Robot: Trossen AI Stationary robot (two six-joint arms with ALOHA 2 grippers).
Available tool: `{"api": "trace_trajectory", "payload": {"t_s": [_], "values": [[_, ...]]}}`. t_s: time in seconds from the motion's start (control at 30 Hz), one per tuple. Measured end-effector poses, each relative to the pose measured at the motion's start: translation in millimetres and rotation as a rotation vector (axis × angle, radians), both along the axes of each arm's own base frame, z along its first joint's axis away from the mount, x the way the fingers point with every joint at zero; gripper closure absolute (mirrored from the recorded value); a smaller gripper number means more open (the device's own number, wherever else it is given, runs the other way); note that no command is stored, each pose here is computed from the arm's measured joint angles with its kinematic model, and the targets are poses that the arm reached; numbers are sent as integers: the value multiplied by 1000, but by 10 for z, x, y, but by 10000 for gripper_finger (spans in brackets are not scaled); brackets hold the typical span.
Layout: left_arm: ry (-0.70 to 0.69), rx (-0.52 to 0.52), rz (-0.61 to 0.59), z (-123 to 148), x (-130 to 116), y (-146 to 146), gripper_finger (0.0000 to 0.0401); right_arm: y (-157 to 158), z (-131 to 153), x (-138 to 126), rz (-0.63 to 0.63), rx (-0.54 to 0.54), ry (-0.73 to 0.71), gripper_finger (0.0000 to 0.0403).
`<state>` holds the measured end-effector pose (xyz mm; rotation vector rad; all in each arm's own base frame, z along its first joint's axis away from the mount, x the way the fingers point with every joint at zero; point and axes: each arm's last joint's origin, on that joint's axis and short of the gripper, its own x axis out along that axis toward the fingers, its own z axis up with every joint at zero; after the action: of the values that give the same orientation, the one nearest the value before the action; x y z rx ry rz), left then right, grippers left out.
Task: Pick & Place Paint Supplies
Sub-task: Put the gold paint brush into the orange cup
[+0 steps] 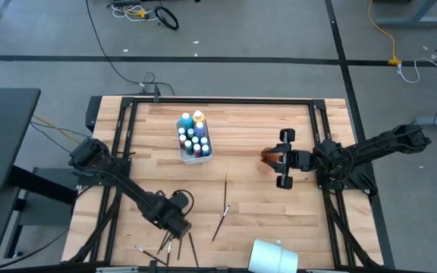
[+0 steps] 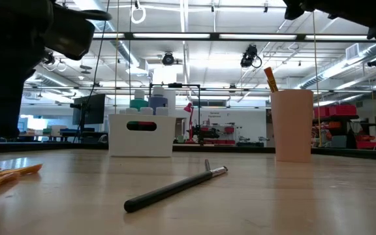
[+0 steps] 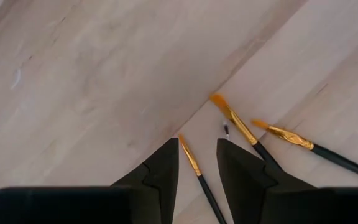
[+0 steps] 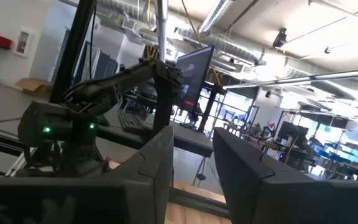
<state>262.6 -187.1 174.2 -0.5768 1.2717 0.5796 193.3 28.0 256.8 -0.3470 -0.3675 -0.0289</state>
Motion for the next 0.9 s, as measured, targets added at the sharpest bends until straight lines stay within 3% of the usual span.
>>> {"api": "trace_trajectory", "payload": {"t_s": [0.27,0.4,0.7,0.9], "values": [[18,-13,33,-146,-72,28,282,0,1,0,1,0,-1,283],[-5,-40,-46,-270,-95,27,282,0,0,-1,2,0,-1,283],[1,-2,-73,-338,-139,68,284,0,1,-1,2,0,-2,283],[-17,56,-136,-345,-140,85,334,0,1,-1,2,0,-2,283]]}}
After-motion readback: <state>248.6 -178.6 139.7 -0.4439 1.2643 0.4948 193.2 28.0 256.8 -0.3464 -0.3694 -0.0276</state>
